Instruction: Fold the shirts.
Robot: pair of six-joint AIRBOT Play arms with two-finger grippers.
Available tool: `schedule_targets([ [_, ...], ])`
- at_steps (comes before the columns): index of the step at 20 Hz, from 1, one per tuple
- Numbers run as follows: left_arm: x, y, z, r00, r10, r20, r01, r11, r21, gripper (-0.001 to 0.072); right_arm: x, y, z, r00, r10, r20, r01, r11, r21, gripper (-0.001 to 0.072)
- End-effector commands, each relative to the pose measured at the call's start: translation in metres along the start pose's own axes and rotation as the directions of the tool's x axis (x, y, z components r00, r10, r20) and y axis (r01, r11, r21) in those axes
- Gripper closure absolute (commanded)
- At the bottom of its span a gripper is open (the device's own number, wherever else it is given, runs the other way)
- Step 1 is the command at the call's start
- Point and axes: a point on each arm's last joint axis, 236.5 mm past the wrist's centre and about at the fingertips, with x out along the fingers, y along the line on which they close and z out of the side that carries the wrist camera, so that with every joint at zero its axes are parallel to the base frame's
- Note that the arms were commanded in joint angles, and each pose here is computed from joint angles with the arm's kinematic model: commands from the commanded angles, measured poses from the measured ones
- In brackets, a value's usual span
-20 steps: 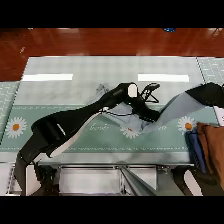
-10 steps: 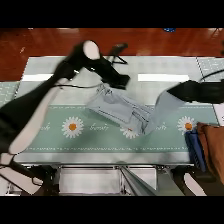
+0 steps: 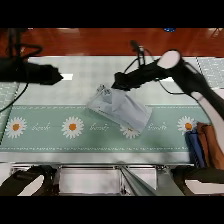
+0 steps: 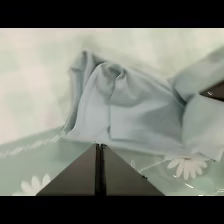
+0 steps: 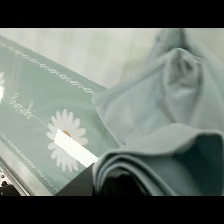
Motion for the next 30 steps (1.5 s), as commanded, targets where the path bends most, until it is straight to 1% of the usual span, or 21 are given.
schedule_targets([
  [1,0.000,0.019,-0.063,1.000,0.025,-0.009,-0.026,0.995,-0.092,0.0688,0.074,0.012,0.003,0.996,0.049,-0.068,-0.050,0.999,0.000,0.0686],
  [3,0.018,0.017,-0.094,0.998,-0.018,-0.055,0.010,0.989,-0.151,0.0688,0.100,0.014,0.002,0.994,0.075,-0.085,-0.073,0.997,0.023,0.0685],
  [4,0.027,0.017,-0.103,0.997,-0.036,-0.063,0.024,0.983,-0.181,0.0688,0.112,0.012,0.004,0.993,0.083,-0.078,-0.081,0.996,0.039,0.0591],
  [5,0.036,0.017,-0.109,0.997,-0.055,-0.062,0.040,0.976,-0.216,0.0687,0.120,0.010,0.007,0.994,0.089,-0.061,-0.086,0.995,0.058,0.0378],
  [6,0.043,0.017,-0.114,0.996,-0.066,-0.061,0.049,0.969,-0.243,0.0688,0.124,0.008,0.009,0.994,0.096,-0.050,-0.092,0.993,0.076,0.0298],
  [9,0.052,0.020,-0.123,0.995,-0.075,-0.067,0.054,0.960,-0.275,0.0687,0.097,0.000,0.030,0.993,0.115,-0.009,-0.113,0.986,0.121,0.0300],
  [12,0.052,0.020,-0.123,0.995,-0.075,-0.067,0.054,0.960,-0.274,0.0687,0.009,-0.014,0.045,0.993,0.119,-0.022,-0.116,0.987,0.112,0.0300],
  [13,0.052,0.020,-0.123,0.995,-0.075,-0.067,0.054,0.960,-0.274,0.0687,-0.029,-0.025,0.046,0.997,0.069,-0.023,-0.067,0.994,0.082,0.0300],
  [14,0.052,0.020,-0.123,0.995,-0.075,-0.067,0.054,0.960,-0.275,0.0687,-0.065,-0.039,0.043,1.000,-0.013,-0.019,0.014,0.999,0.050,0.0300],
  [15,0.052,0.020,-0.123,0.995,-0.075,-0.067,0.054,0.960,-0.275,0.0687,-0.105,-0.059,0.036,0.990,-0.142,-0.005,0.142,0.990,0.027,0.0300],
  [16,0.052,0.019,-0.123,0.995,-0.076,-0.067,0.055,0.960,-0.275,0.0687,-0.140,-0.080,0.027,0.963,-0.269,0.020,0.269,0.963,0.021,0.0300],
  [17,0.052,0.019,-0.123,0.995,-0.076,-0.067,0.055,0.960,-0.275,0.0687,-0.174,-0.103,0.013,0.918,-0.394,0.057,0.391,0.919,0.047,0.0300],
  [18,0.052,0.019,-0.123,0.995,-0.076,-0.067,0.055,0.960,-0.275,0.0687,-0.200,-0.121,-0.003,0.872,-0.479,0.103,0.471,0.877,0.092,0.0300],
  [19,0.052,0.020,-0.123,0.995,-0.076,-0.067,0.055,0.960,-0.275,0.0687,-0.219,-0.138,-0.013,0.820,-0.537,0.196,0.514,0.843,0.157,0.0300],
  [20,0.052,0.020,-0.123,0.995,-0.076,-0.067,0.054,0.960,-0.274,0.0687,-0.231,-0.150,-0.026,0.768,-0.558,0.314,0.508,0.829,0.234,0.0300],
  [21,0.052,0.020,-0.123,0.995,-0.076,-0.067,0.055,0.960,-0.274,0.0688,-0.230,-0.162,-0.051,0.744,-0.559,0.367,0.458,0.826,0.329,0.0299],
  [22,0.052,0.020,-0.123,0.995,-0.076,-0.067,0.054,0.960,-0.274,0.0688,-0.214,-0.177,-0.086,0.758,-0.552,0.348,0.398,0.814,0.423,0.0300],
  [24,0.052,0.020,-0.123,0.995,-0.076,-0.067,0.055,0.960,-0.275,0.0688,-0.163,-0.201,-0.155,0.838,-0.500,0.220,0.315,0.772,0.553,0.0299],
  [26,0.052,0.020,-0.123,0.995,-0.076,-0.067,0.055,0.960,-0.275,0.0688,-0.122,-0.209,-0.197,0.898,-0.422,0.122,0.261,0.736,0.625,0.0299],
  [28,0.052,0.020,-0.123,0.995,-0.076,-0.067,0.055,0.960,-0.275,0.0688,-0.097,-0.205,-0.210,0.940,-0.331,0.082,0.201,0.730,0.653,0.0299],
  [30,0.052,0.020,-0.123,0.995,-0.076,-0.067,0.054,0.959,-0.277,0.0688,-0.078,-0.197,-0.202,0.967,-0.234,0.096,0.110,0.732,0.673,0.0299],
])
